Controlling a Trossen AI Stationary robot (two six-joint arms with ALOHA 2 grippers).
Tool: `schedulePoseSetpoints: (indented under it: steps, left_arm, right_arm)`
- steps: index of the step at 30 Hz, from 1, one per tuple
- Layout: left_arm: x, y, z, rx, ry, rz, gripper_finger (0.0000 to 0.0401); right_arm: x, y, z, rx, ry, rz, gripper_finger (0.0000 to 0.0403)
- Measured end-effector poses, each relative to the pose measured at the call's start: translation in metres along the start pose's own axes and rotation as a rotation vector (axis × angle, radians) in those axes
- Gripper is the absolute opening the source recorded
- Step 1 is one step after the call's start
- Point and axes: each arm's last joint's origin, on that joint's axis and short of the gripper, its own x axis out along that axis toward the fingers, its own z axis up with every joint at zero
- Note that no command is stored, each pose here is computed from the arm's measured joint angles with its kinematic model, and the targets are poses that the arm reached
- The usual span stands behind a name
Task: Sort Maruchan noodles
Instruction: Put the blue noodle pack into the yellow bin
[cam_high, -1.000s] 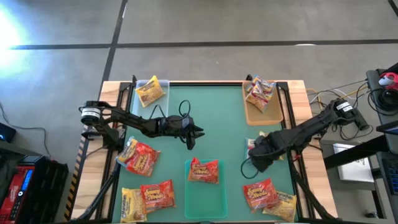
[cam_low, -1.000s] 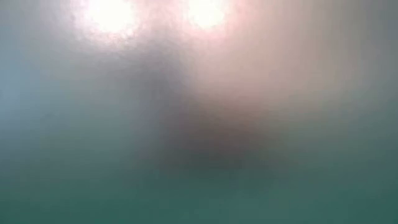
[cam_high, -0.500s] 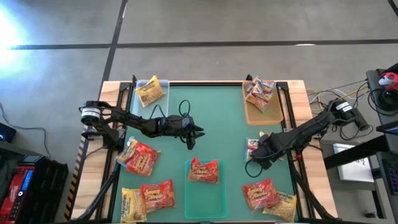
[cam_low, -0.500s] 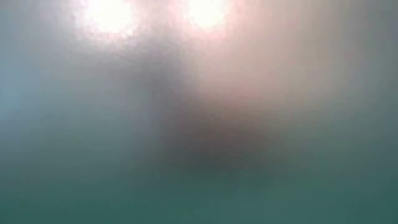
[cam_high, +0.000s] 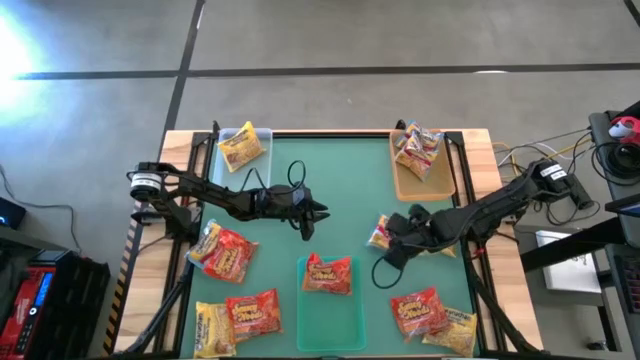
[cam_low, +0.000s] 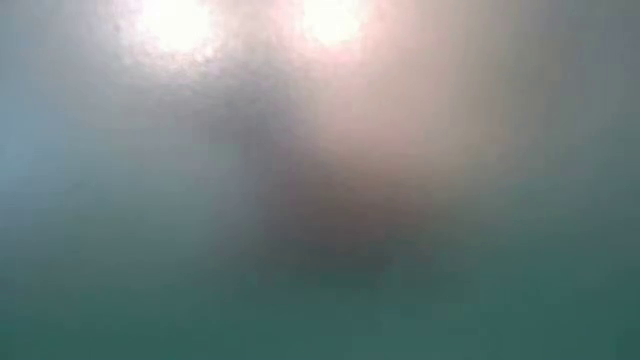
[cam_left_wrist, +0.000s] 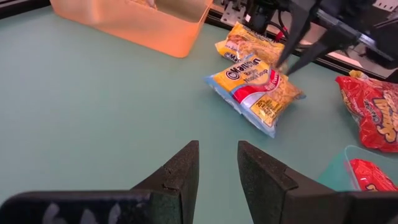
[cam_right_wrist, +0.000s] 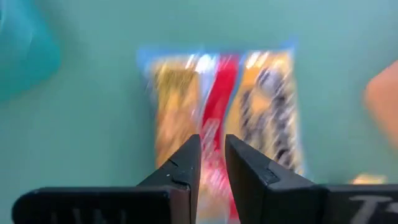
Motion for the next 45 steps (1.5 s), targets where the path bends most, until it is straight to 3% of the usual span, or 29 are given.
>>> schedulePoseSetpoints:
  steps: [7,13,21,27,34,40,45]
  left_arm:
    - [0.0,0.0,0.0,0.011,0.0,0.0,0.0094]
    - [0.0,0.0,0.0,0.011,0.001,0.0,0.0094]
    - [0.0,0.0,0.0,0.012,0.0,0.0,0.0094]
    - [0.0,0.0,0.0,0.012,-0.001,0.0,0.0094]
    - [0.0,0.0,0.001,0.012,-0.008,0.004,0.0094]
    - [0.0,0.0,0.001,0.012,-0.009,0.004,0.0094]
    - [0.0,0.0,0.001,0.01,-0.009,0.004,0.0094]
  right_arm:
    - [-0.001,0.0,-0.009,0.081,0.247,0.115,0.0063]
    - [0.002,-0.005,-0.011,0.059,0.264,0.1,0.0063]
    - [0.011,-0.014,-0.005,0.118,0.226,0.043,0.0063]
    - [0.027,-0.007,0.001,0.039,0.189,0.052,0.0063]
    - [0.048,0.001,0.024,-0.056,-0.053,0.021,0.0063]
    - [0.046,-0.002,0.045,-0.085,-0.256,-0.043,0.0063]
    - [0.031,-0.001,0.047,-0.043,-0.176,0.093,0.0063]
